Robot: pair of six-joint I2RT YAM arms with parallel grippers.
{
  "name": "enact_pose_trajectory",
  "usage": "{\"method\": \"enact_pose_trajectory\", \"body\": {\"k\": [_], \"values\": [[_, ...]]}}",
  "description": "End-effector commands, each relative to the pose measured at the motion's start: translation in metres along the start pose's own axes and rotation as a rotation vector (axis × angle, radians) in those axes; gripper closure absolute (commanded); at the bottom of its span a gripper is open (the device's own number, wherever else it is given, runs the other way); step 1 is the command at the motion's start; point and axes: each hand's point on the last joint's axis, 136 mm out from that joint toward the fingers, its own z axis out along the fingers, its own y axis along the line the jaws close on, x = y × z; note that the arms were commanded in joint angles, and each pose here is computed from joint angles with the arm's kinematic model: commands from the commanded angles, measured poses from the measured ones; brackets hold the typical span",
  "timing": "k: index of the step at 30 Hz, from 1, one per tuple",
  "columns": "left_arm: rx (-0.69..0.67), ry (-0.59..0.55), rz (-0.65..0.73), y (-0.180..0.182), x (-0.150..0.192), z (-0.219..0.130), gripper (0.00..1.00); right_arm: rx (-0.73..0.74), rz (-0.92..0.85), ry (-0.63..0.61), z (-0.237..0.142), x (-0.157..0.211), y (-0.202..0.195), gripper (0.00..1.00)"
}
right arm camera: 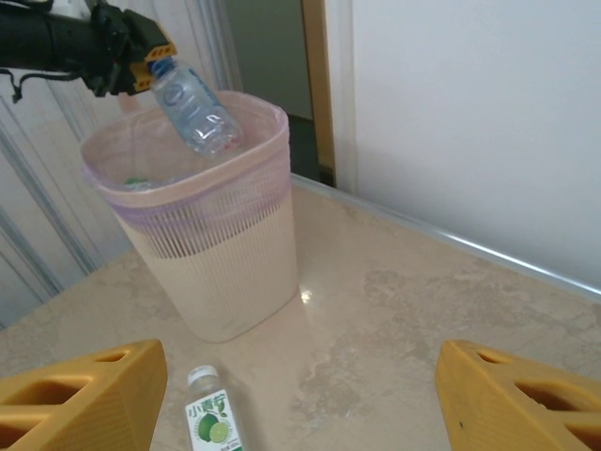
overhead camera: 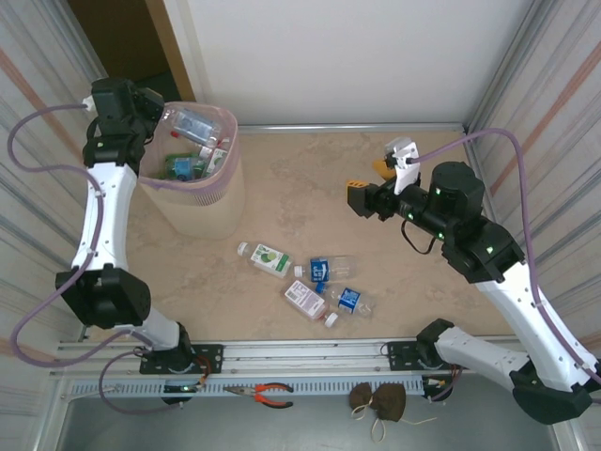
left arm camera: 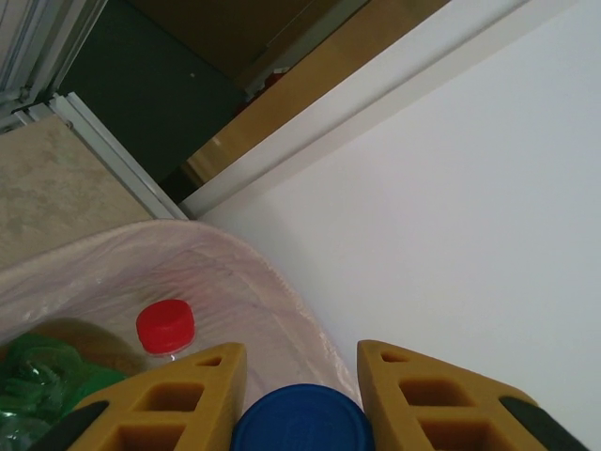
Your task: Put the plastic bottles in the bin
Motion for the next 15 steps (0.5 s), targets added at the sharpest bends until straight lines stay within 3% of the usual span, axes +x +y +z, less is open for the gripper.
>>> {"method": "enact_pose_trajectory", "body": {"k": [1,8,15], "values": [[-0.006,-0.055,-0.092,0.001,-0.012,0.014,1.00,-0.001,-0.022,-0.036,-0.001,-0.014,0.002,0.26],[-0.107,-0.077,-0.119,0.023,-0.003,0.045,1.00,0.013,-0.035,-0.031,0.001,-0.013,-0.001,0.25],[-0.176,-0.010,-0.096,0.034,0.042,0.072,0.98,0.028,-0.035,-0.025,0.001,-0.009,-0.007,0.24]]}}
